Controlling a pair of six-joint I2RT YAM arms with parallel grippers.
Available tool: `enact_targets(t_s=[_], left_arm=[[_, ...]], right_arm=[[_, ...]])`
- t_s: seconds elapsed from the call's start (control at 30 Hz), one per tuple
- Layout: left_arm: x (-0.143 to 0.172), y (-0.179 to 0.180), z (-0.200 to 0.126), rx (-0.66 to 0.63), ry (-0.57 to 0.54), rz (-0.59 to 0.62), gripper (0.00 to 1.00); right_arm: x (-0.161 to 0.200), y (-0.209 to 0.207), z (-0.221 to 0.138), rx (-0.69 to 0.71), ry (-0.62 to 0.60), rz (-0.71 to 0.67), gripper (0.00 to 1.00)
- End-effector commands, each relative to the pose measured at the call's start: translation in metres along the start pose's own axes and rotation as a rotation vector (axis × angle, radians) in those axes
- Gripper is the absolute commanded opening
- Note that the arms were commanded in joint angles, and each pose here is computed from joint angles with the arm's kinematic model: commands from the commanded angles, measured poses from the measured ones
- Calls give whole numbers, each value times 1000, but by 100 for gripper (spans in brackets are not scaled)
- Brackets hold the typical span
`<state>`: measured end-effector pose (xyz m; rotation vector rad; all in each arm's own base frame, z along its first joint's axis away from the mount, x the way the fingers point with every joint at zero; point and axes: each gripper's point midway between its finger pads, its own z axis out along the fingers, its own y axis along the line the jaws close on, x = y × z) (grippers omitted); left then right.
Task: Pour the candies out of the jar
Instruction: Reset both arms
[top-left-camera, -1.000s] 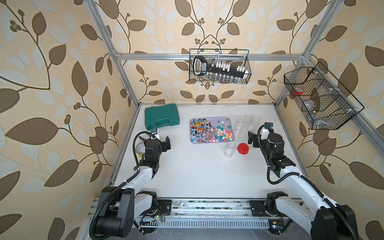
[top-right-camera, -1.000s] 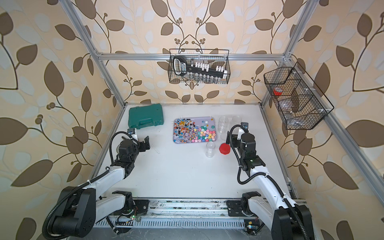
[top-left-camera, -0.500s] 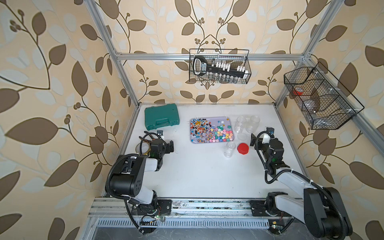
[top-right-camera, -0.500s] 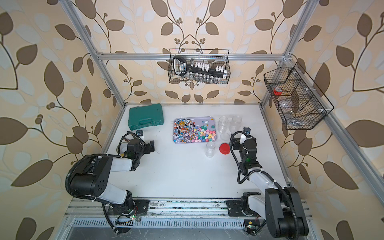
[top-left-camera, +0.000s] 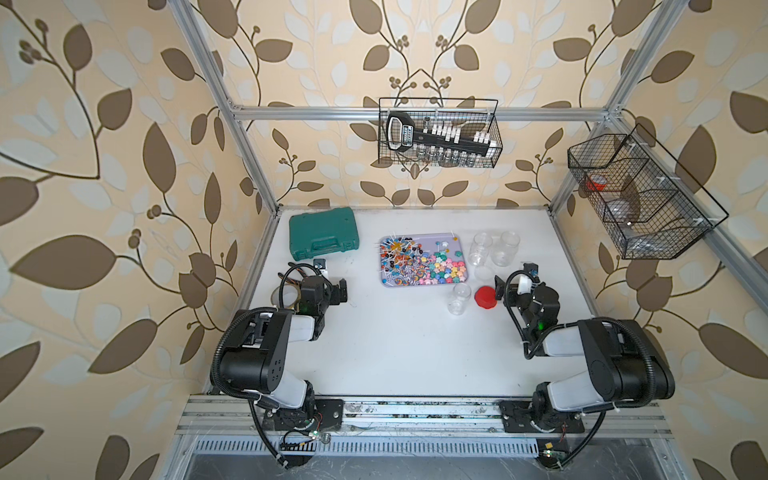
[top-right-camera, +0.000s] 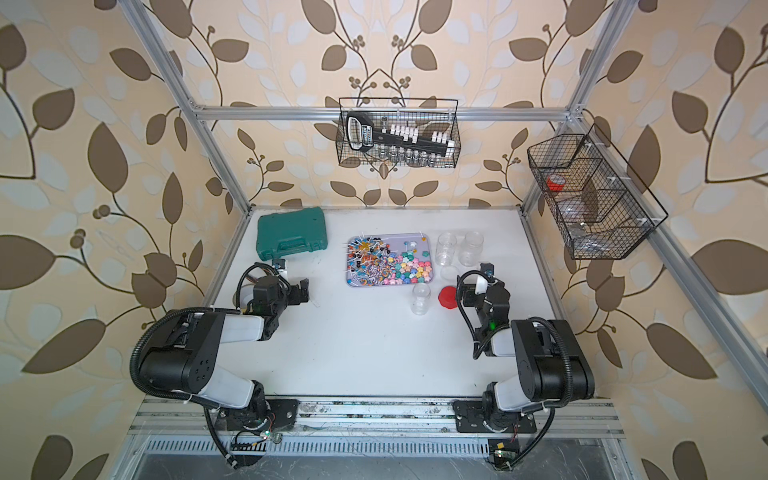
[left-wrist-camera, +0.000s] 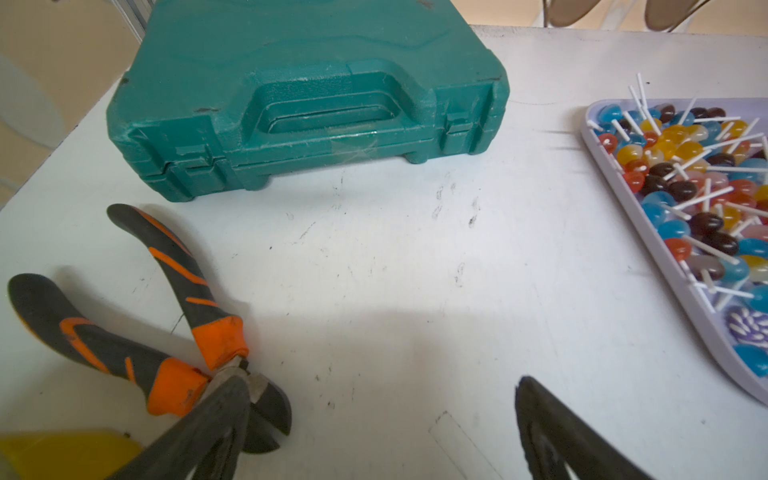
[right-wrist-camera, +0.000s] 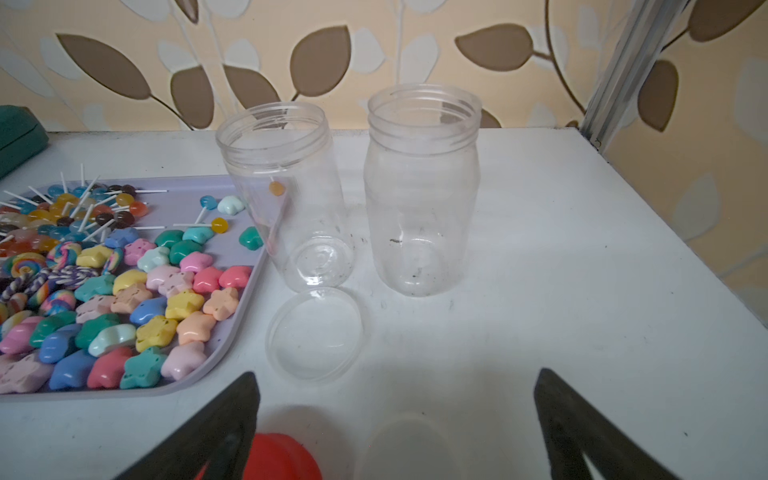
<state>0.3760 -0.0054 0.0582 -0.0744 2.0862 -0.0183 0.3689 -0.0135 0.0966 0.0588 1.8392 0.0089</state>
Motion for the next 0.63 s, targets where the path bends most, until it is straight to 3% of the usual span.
enact_targets(t_s=[0.0,0.6], left_arm=[[-20,-3,0,20,-53,7,99],[-19,0,2,31,-37,-6,99]], right_arm=[[-19,4,0,-37,-77,22,99],[-19,9,-1,-68,-79,9,99]])
